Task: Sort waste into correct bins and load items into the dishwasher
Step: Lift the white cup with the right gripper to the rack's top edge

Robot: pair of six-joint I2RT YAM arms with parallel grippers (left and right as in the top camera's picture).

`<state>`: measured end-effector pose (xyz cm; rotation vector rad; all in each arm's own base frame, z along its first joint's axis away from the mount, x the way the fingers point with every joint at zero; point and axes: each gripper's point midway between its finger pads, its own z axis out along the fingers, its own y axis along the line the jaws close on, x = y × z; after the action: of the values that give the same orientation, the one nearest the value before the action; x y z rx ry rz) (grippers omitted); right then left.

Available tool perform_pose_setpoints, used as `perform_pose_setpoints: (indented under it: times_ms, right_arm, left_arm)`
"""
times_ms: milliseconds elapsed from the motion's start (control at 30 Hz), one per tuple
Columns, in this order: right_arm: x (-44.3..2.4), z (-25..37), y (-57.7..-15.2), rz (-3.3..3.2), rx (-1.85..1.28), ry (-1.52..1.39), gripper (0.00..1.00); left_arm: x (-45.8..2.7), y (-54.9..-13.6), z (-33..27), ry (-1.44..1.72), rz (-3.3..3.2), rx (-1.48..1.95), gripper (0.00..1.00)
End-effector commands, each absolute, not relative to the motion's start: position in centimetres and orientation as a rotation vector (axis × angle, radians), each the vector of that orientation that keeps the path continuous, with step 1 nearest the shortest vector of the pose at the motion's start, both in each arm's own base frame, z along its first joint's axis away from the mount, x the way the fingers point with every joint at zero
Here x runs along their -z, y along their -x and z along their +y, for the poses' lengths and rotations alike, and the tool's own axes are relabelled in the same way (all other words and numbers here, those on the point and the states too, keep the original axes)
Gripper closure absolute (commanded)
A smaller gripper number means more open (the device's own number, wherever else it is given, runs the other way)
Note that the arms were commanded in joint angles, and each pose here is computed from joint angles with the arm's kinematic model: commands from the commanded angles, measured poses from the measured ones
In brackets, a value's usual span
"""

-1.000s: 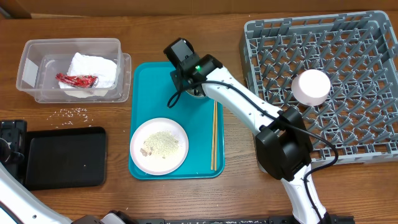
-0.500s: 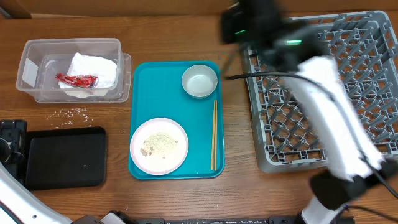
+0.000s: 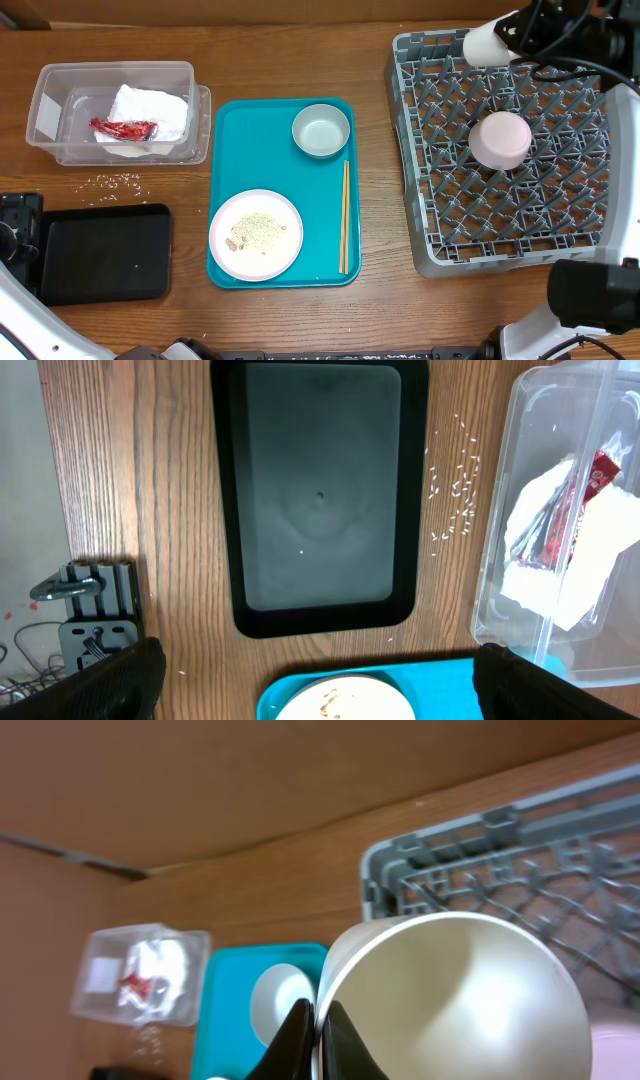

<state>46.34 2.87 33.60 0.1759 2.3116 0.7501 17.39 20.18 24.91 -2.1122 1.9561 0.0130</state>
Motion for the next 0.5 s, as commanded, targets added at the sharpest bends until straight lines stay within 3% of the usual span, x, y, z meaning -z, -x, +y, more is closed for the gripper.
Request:
perform_pose_setpoints:
  times_ms: [0, 133, 300, 467]
  right_arm:
    - [-33.3, 4.2, -46.0, 2.227, -1.054, -0.026, 0.96]
    - [-31.9, 3.7, -47.3, 2.129, -1.238, 0.009, 0.96]
    - [-27.5, 0.9, -51.4, 2.114, -1.36, -0.204, 0.96]
    - [-25.8, 0.2, -53.9, 2.003, -1.604, -0.164, 0.96]
  left_arm:
    - [-25.4, -17.2, 20.1, 2.123, 1.918, -0.011, 0.0]
    - [-25.4, -17.2, 20.1, 2.123, 1.918, -0.011, 0.0]
    - [-25.4, -17.2, 20.1, 2.123, 1.918, -0.011, 0.0]
    - [-25.4, -17.2, 20.1, 2.123, 1.918, -0.011, 0.0]
